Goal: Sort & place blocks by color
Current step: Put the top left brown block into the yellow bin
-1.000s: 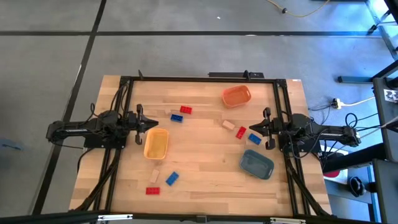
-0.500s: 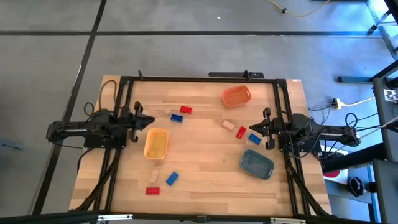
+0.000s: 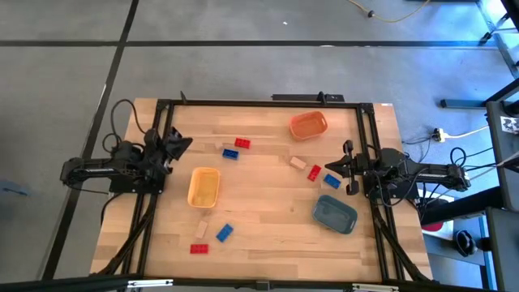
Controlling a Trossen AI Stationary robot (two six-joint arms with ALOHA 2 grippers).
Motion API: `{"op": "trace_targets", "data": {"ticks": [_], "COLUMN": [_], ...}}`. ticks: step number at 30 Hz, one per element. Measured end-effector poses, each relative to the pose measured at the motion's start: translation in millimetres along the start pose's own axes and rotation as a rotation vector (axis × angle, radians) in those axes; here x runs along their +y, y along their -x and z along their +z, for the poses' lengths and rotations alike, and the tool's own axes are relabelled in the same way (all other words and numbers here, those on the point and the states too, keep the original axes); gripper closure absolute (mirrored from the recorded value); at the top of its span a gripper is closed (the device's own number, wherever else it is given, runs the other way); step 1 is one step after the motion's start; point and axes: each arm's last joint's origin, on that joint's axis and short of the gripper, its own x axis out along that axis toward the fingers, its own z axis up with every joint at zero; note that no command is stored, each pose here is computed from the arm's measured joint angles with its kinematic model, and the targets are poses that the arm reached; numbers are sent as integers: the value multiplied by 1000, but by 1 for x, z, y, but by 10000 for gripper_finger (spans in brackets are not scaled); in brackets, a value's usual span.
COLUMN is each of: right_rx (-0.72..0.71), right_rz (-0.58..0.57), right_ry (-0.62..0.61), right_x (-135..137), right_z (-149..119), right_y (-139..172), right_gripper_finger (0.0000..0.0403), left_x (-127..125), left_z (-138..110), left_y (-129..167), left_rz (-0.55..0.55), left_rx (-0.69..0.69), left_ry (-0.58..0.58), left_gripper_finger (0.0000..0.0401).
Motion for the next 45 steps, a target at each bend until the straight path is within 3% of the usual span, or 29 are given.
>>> {"op": "trace_targets", "data": {"ticks": [7, 21, 27, 36, 45], "right_rx": [0, 0, 0, 0, 0], "right_rz": [0, 0, 0, 0, 0], "right_ry": [0, 0, 0, 0, 0], "right_x": [0, 0, 0, 0, 0], "right_z": [0, 0, 0, 0, 0], "right_y": [0, 0, 0, 0, 0], "right_gripper_finger": [396, 396, 396, 396, 396], "left_x": [-1, 0, 0, -11, 5], "left_z": [2, 1, 1, 11, 9], "left_y": [0, 0, -3, -30, -66], "left_rz": [-6, 5, 31, 181, 574], "left_rx": [-15, -20, 10, 304, 757], "left_ry": [113, 133, 146, 103, -8], "left_gripper_finger": [376, 374, 337, 219, 147]}}
